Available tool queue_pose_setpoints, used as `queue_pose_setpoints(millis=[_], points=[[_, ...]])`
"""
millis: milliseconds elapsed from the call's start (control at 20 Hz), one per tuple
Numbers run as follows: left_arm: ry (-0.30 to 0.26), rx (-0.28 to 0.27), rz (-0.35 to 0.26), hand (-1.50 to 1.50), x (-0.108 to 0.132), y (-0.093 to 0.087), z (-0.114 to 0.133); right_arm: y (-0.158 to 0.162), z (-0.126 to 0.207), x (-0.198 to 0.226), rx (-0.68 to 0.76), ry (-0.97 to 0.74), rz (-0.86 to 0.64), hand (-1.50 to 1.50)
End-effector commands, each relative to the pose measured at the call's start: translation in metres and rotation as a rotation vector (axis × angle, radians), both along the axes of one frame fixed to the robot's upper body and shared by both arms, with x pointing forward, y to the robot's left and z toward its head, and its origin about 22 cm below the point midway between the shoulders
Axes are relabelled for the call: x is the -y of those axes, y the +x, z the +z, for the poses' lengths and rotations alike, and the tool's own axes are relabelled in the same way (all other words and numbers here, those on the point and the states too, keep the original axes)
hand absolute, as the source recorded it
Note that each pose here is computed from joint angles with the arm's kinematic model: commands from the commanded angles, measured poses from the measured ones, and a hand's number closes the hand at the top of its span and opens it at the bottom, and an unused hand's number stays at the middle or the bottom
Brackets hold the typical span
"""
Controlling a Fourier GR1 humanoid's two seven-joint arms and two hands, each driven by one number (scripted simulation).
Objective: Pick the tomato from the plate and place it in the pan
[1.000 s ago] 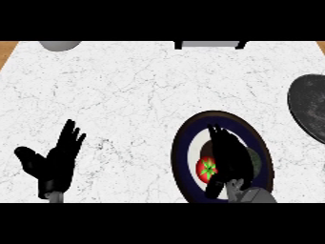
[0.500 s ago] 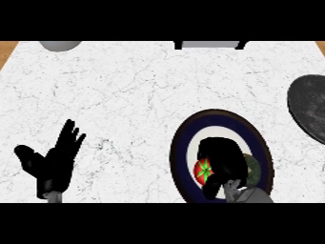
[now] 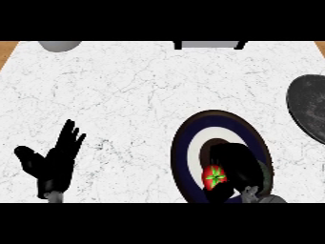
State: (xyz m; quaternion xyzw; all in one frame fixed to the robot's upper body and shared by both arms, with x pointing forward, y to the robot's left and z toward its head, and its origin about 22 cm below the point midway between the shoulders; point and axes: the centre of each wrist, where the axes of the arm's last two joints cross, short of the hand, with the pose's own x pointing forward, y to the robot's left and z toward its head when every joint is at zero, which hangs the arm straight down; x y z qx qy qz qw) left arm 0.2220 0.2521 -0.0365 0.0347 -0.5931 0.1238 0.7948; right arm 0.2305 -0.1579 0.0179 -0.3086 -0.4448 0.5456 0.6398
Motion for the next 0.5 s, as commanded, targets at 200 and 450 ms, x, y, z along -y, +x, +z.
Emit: queue_pose_setpoints(millis=[200,450], points=[[-0.013,-0.046,0.008,0.00,0.018,-0.016,-0.004,-0.015,0.021,0.032,0.178,-0.060,0.046,1.50],[-0.005,-0.053,-0.003,0.00,0.000,-0.017,-0.009,-0.031,0.066,0.031,0.494,-0.057,-0.021,1.50]])
